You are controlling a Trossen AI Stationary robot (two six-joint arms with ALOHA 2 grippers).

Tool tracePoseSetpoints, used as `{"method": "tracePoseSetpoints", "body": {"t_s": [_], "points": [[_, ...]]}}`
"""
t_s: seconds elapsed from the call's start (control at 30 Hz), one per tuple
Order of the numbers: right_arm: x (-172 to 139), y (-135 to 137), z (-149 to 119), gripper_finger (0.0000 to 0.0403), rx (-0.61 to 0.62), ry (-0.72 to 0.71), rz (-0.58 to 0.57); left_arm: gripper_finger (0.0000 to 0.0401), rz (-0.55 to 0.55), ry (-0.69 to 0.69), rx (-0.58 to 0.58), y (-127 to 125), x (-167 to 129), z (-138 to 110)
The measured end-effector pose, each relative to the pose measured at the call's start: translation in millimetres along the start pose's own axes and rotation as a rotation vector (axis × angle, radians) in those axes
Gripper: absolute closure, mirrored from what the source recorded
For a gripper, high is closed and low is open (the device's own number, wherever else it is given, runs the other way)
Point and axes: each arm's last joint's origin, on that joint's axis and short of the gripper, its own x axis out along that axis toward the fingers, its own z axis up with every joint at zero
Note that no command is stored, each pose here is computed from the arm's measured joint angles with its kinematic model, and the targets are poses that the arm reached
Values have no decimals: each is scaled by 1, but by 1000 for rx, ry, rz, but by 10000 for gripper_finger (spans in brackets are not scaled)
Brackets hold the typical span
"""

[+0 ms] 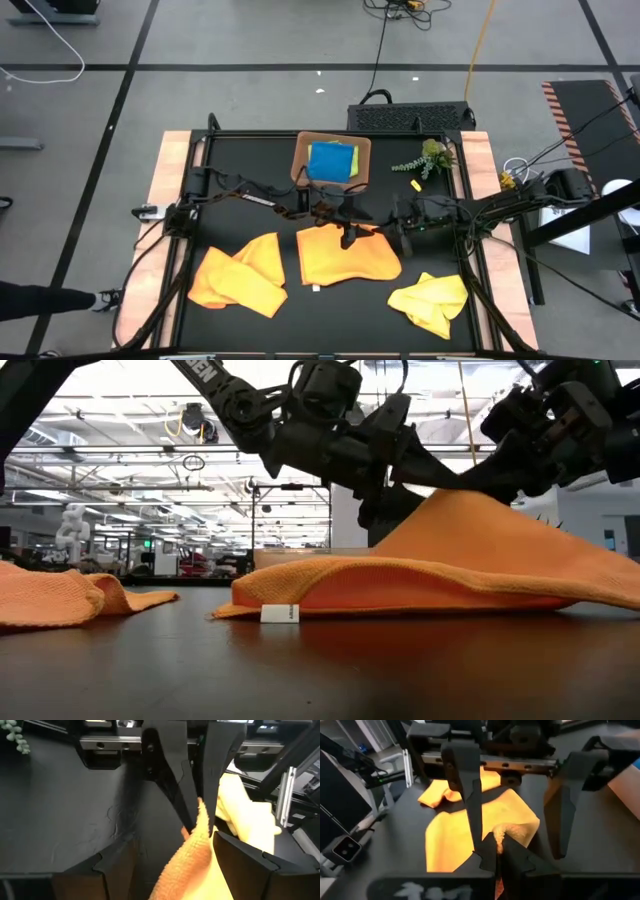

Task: Fold microfiber towels
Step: Fold the orange microfiber towel

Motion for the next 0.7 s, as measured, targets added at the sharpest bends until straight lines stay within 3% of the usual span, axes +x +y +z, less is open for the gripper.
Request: {"method": "tracePoseSetpoints", "body": {"t_s": [0.23, 0.4, 0.6, 0.7], "points": [[0, 3, 3, 403, -9, -34, 24, 162, -8, -2, 27, -1, 0, 0], [0, 4, 4, 403, -5, -42, 28, 241, -60, -34, 65, -4, 0, 4], [0, 4, 4, 394, -6, -42, 25, 375, -93, -33, 131, -5, 0, 4], [0, 4, 4, 379, -6, -42, 25, 390, -101, -32, 148, -6, 0, 3]]}}
